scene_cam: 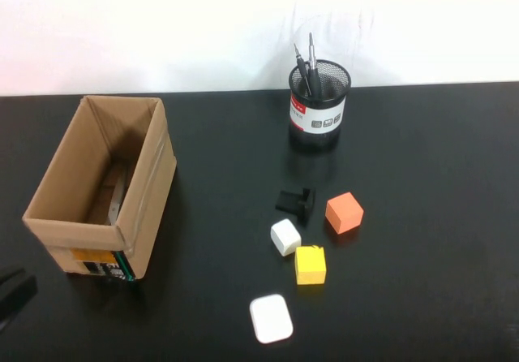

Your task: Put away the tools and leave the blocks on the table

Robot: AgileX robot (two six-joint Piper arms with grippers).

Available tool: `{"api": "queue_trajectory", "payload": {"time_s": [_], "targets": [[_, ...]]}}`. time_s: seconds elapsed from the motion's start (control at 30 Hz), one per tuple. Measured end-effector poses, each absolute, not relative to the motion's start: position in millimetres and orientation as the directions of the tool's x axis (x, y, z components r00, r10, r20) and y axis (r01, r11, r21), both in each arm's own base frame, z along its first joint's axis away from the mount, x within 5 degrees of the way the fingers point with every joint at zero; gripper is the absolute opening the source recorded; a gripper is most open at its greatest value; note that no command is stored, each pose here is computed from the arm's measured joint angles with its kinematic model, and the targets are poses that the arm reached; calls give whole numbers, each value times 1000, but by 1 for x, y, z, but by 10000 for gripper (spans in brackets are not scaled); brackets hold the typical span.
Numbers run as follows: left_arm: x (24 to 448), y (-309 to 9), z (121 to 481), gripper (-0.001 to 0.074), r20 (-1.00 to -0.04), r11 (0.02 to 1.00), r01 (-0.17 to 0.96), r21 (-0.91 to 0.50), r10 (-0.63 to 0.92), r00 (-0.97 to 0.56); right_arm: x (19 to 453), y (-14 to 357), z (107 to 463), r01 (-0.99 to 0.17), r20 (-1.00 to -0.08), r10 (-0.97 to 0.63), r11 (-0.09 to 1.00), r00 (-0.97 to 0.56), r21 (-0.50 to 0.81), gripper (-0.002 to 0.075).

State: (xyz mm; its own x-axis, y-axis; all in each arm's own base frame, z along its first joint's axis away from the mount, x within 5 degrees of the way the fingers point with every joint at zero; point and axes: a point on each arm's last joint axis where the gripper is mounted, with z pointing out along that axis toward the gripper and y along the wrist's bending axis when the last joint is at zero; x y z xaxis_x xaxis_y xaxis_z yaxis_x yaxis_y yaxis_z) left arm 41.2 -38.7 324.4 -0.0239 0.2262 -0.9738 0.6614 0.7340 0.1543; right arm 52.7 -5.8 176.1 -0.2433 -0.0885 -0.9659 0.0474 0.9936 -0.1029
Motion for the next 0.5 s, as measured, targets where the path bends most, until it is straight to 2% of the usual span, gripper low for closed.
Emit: {"api": "queue_trajectory", "payload": {"time_s": [0.3, 0.5], "targets": [[43, -39, 322, -3, -976, 739, 656, 155, 217, -15, 53, -6, 176, 47, -966, -88, 994, -243, -103, -6], [54, -44, 294, -3, -980, 760, 630, 161, 197, 13, 53, -6, 176, 47, -966, -88, 994, -243, -103, -6]]}}
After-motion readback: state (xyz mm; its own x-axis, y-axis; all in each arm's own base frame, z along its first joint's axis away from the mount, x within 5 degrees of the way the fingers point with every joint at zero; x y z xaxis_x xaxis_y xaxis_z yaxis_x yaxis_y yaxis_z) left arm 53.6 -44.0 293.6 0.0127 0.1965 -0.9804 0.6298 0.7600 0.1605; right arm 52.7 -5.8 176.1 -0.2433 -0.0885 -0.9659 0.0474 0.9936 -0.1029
